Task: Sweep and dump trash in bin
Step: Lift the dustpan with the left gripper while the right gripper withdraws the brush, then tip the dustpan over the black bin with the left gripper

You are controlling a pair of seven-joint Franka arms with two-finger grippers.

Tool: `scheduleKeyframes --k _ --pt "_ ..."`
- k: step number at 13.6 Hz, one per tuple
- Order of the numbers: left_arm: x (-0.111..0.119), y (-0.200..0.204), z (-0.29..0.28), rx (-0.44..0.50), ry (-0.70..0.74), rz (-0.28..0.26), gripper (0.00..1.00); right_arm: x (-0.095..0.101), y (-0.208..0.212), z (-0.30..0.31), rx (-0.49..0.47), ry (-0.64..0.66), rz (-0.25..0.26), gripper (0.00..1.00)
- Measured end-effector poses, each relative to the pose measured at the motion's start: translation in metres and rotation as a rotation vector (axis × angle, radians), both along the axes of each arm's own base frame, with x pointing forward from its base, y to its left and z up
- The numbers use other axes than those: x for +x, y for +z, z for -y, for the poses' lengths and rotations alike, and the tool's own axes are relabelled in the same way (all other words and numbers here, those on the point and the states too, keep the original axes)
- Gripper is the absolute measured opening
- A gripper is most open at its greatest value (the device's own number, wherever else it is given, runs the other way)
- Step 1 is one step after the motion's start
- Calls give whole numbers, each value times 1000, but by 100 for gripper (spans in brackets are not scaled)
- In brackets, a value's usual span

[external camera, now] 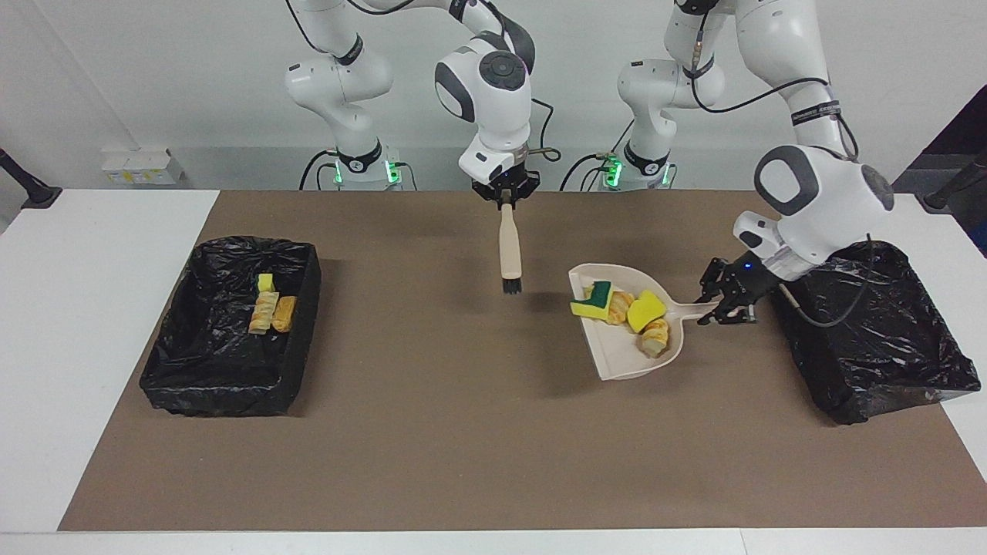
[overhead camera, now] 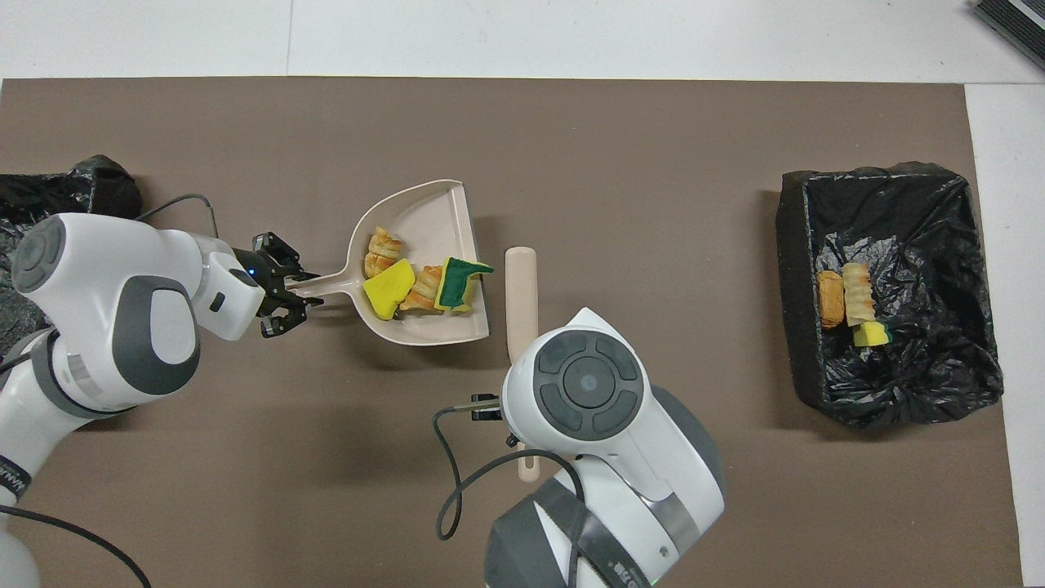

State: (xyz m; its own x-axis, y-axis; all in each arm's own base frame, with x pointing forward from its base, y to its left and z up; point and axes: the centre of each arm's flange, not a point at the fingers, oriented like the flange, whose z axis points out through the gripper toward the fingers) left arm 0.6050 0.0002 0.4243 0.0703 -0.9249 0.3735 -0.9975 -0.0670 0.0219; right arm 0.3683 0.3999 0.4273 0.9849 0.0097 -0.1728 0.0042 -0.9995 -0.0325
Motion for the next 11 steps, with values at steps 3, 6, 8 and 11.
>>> scheduleKeyframes --k 3,6,8,11 --pt "5 31 -61 79 26 -31 33 -47 -32 -39 -36 6 -37 26" --pt "-3 46 -120 145 60 -51 33 -79 -66 -70 -47 5 -64 26" --pt "-13 54 -168 171 59 -36 33 -80 -81 -76 -45 10 -71 26" --pt "-33 63 -246 233 -1 11 33 -78 -99 -81 -29 13 -62 26"
